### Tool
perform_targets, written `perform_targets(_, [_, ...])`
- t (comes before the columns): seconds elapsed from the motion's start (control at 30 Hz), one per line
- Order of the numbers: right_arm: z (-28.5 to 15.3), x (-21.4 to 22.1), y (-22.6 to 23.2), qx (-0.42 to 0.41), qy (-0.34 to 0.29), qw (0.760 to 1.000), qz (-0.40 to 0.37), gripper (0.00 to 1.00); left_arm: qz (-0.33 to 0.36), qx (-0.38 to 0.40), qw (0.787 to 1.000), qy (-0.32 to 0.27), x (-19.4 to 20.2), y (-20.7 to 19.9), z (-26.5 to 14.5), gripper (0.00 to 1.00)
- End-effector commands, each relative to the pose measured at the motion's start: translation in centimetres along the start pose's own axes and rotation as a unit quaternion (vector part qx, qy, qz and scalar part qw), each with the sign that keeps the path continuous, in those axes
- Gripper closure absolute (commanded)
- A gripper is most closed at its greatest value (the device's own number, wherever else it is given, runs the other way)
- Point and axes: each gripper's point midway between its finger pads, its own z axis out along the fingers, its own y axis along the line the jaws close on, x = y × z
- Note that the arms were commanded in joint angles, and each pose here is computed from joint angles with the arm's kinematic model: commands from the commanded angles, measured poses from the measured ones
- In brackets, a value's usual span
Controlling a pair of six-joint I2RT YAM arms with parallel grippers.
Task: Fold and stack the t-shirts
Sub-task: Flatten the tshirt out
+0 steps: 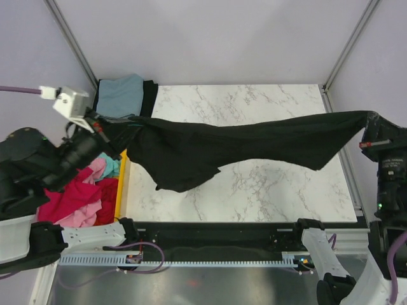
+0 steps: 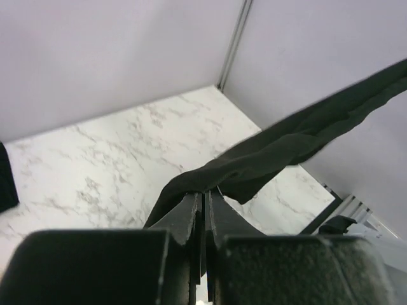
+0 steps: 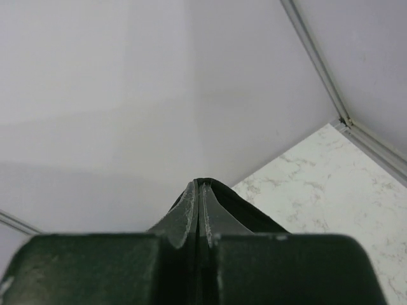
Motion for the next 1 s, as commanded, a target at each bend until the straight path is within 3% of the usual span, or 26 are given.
perform_targets(0.0, [-2.4,-1.9,-1.3,0.041,-0.031,0.999,-0.004,1.00,0.085,0.029,0.995,-0.034,-2.9,0.1,-2.1,0.98])
perform_targets(0.17, [-0.4,-1.9,-2.3,0.070,-0.033,0.997,-0.024,1.00,0.108,-0.015,0.993,-0.043,-4.4,0.6,0.3,0.97])
perform_targets(0.27, [5.0,0.2,-2.9,0.095,0.000,0.995,-0.043,1.00,0.164,-0.088,0.981,-0.052,-5.9,1.8,3.2,0.96])
perform_targets(0.3, [8.2,1.9,-3.7,0.116,0.024,0.992,-0.050,1.00,0.206,-0.110,0.972,-0.032,-5.1,1.8,5.8,0.96])
perform_targets(0.37, [11.6,5.3,-5.7,0.142,0.061,0.986,-0.059,1.00,0.221,-0.139,0.965,-0.030,-5.4,2.3,8.6,0.95])
perform_targets(0.4, [14.7,7.2,-6.5,0.149,0.073,0.984,-0.060,1.00,0.207,-0.175,0.962,0.002,-3.9,5.0,12.0,0.96])
perform_targets(0.43, [16.3,8.9,-7.7,0.165,0.087,0.980,-0.065,1.00,0.187,-0.126,0.974,0.019,-2.8,4.9,14.1,0.96])
perform_targets(0.47, [18.4,11.2,-9.3,0.181,0.103,0.976,-0.070,1.00,0.162,-0.173,0.971,0.032,-2.6,9.8,15.3,0.96])
perform_targets(0.5, [21.4,15.6,-12.2,0.215,0.152,0.961,-0.085,1.00,0.130,-0.184,0.970,0.088,1.4,12.9,19.8,0.93])
perform_targets(0.53, [22.8,18.2,-14.0,0.236,0.185,0.949,-0.098,1.00,0.095,-0.162,0.974,0.127,4.3,14.7,22.4,0.92])
perform_targets(0.57, [24.4,20.0,-14.7,0.243,0.210,0.941,-0.105,1.00,0.064,-0.187,0.964,0.180,7.0,17.8,23.7,0.92])
perform_targets(0.6, [25.5,26.3,-18.4,0.273,0.305,0.904,-0.124,0.52,0.006,-0.227,0.950,0.214,9.0,21.7,24.3,0.38])
perform_targets(0.63, [25.6,28.1,-19.7,0.293,0.337,0.885,-0.130,0.24,-0.042,-0.192,0.946,0.256,12.4,22.4,26.8,0.01])
perform_targets(0.67, [25.6,29.2,-20.4,0.308,0.353,0.873,-0.139,0.02,-0.086,-0.187,0.933,0.295,15.9,23.6,27.0,0.00])
perform_targets(0.73, [25.3,29.0,-20.4,0.301,0.325,0.885,-0.146,0.02,-0.118,-0.200,0.911,0.341,20.6,23.6,26.8,0.00])
perform_targets(0.77, [23.8,30.4,-21.7,0.305,0.332,0.880,-0.151,0.02,-0.103,-0.201,0.918,0.327,19.8,22.8,26.2,0.00])
perform_targets(0.8, [24.3,28.3,-20.2,0.283,0.292,0.902,-0.143,0.02,-0.085,-0.193,0.931,0.297,19.2,22.4,27.1,0.00])
perform_targets(0.97, [21.7,29.3,-21.8,0.291,0.312,0.889,-0.166,0.02,-0.080,-0.209,0.924,0.309,20.8,22.2,24.0,0.00])
